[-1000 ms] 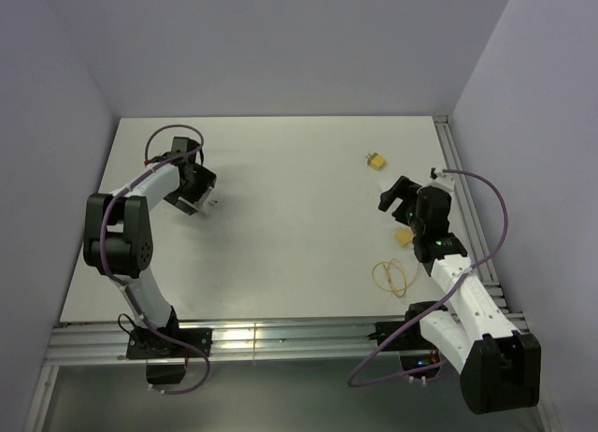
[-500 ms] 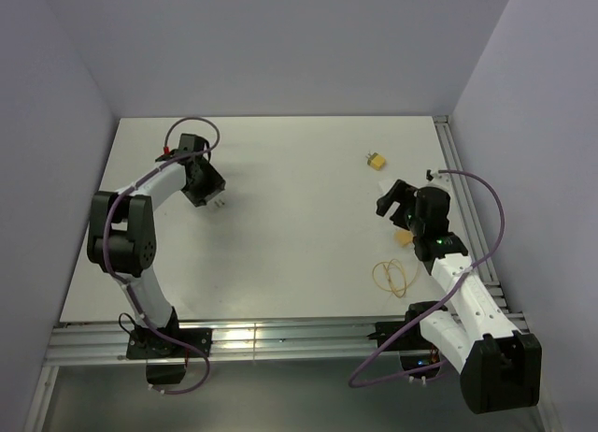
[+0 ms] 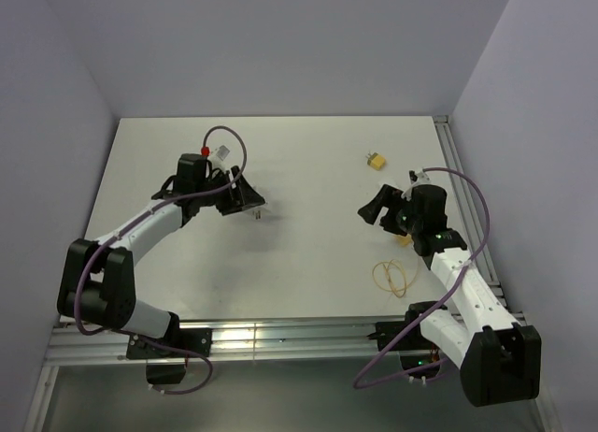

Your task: Insert the plug

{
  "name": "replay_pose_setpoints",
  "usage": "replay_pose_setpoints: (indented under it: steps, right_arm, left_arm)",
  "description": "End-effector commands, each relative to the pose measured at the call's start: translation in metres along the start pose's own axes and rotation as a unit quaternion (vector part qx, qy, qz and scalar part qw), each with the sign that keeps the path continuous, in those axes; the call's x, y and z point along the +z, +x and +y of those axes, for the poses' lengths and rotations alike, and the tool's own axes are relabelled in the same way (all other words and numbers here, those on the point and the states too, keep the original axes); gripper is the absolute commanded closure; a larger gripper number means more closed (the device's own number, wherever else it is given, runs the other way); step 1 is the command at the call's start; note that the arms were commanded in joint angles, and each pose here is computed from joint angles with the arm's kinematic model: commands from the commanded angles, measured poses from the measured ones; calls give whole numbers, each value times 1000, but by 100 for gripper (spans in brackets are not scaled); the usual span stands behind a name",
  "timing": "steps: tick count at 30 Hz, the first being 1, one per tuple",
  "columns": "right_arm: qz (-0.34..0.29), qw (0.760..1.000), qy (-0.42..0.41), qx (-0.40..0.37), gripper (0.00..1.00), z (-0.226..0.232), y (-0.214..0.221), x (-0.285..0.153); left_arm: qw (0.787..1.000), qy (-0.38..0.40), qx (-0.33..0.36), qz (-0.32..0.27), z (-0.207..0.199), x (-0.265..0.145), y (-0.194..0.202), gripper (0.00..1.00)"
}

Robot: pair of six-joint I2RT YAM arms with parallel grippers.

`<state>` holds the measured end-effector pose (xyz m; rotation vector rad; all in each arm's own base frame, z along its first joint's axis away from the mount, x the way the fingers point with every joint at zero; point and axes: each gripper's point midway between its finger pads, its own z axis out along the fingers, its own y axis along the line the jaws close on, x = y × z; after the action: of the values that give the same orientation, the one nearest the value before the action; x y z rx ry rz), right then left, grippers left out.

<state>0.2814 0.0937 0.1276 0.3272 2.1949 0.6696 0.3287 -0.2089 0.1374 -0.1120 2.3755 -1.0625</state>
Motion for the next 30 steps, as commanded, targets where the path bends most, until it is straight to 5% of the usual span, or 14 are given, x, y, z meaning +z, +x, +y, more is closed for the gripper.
replay_pose_setpoints:
  steps: [1,12,23,30]
  right_arm:
    - [-7,999,-48,-4,14,25,-10,-5]
    - [14,999,-37,-16,15,26,-8,0]
    - [-54,978,203,-2,15,-39,-66,2]
    - [36,970,234,-63,12,-53,-90,51]
  left_arm:
    - [988,148,25,28,-39,-6,20,100]
    - [978,200,7,56,-53,14,58,100]
    - [985,156,8,77,-53,39,87,100]
    - [987,118,-4,112,-38,48,108,100]
